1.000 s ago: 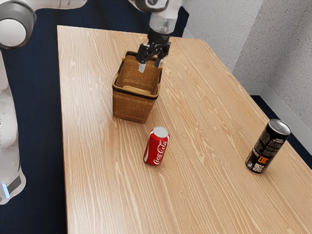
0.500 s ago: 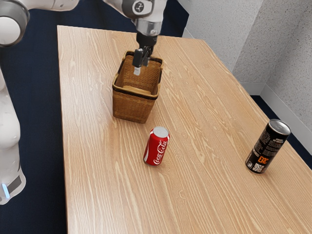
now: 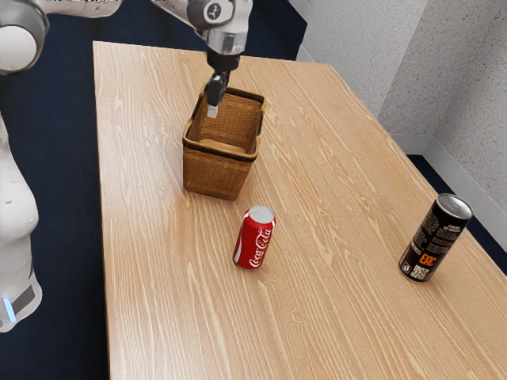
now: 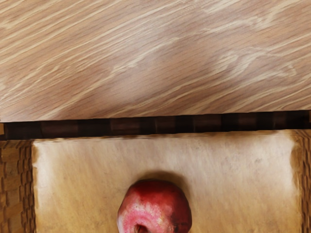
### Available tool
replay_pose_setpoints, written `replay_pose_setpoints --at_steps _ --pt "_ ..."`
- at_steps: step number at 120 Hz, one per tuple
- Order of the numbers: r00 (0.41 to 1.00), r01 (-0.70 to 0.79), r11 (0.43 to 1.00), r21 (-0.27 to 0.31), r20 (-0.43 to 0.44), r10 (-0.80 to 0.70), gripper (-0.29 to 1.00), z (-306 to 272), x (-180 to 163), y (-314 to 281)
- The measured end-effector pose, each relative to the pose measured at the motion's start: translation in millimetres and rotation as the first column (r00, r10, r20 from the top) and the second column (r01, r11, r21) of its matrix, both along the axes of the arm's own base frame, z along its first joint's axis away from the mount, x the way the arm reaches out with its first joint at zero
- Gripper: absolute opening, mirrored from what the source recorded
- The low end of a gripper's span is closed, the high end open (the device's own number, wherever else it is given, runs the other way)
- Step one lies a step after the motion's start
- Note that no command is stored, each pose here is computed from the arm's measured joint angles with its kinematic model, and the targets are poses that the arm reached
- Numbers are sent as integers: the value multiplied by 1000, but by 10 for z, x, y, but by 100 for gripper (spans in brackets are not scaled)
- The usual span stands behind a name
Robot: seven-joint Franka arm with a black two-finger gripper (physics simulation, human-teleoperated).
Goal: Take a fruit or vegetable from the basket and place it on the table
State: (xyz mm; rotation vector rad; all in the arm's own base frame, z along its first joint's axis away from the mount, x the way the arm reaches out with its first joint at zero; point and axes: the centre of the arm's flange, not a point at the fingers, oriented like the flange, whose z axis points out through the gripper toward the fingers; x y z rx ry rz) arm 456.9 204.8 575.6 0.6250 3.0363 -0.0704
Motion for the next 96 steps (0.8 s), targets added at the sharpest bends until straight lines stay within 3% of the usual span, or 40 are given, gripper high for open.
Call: replay_pose_setpoints --at_steps 35,96 --pt "997 62 998 -8 -38 -63 70 -419 187 -85" --pt "996 92 996 -7 14 -92 70 -636 208 -67"
